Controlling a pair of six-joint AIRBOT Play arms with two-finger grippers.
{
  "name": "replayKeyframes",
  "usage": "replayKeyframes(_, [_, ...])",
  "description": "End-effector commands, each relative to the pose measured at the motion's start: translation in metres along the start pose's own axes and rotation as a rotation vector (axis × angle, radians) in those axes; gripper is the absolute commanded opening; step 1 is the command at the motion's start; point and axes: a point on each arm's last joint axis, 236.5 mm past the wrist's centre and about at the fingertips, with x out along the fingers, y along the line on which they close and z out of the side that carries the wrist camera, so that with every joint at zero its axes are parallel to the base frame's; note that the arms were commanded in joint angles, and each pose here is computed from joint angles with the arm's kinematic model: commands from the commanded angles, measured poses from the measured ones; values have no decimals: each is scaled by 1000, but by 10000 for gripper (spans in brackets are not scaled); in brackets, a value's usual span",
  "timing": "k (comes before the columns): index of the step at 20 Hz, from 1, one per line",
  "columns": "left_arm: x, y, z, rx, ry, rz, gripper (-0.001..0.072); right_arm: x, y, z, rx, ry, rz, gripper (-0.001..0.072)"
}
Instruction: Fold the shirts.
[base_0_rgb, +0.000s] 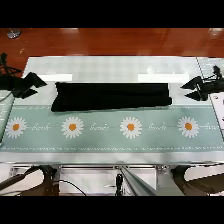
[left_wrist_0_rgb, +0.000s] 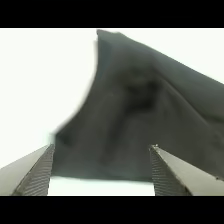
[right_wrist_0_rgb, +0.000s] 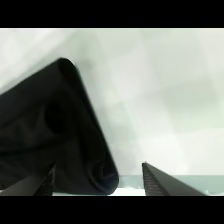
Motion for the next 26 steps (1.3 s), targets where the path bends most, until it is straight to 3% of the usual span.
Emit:
replayKeyframes(1, [-6, -50, -41, 48, -57, -112, 704, 28, -2, -10, 7, 46, 14, 624])
replayKeyframes(4, [5, -89, -90, 217, 68, -158, 704, 59, 6, -16, -5, 86, -4, 624])
replayKeyframes(9, [24, -133, -126, 309, 136, -221, 704, 99, 36, -49, -61, 208, -3, 604])
replayKeyframes(10, [25, -140, -131, 301, 149, -244, 702, 100, 42, -53, -84, 225, -5, 414])
replayKeyframes(11, [26, -143, -134, 302, 158, -251, 696, 98, 48, -54, -102, 238, 0, 96])
replayKeyframes(12, [28, -146, -138, 308, 168, -257, 547, 91, 57, -56, -123, 256, 16, 29])
replayKeyframes(13, [28, -149, -141, 315, 176, -268, 141, 81, 64, -56, -155, 258, 17, 29])
replayKeyframes(14, [27, -158, -144, 334, 173, -299, 29, 66, 68, -52, -188, 229, -2, 28])
replayKeyframes(18, [32, -196, -147, 353, 120, -395, 29, -7, 83, -61, -360, 101, -137, 29])
replayKeyframes(21, [58, -224, -161, 343, 152, -400, 28, -48, 112, -101, -446, 5, -108, 28])
replayKeyframes(26, [112, -290, -214, 482, 329, -431, 27, -94, 138, -168, -496, -120, -63, 29])
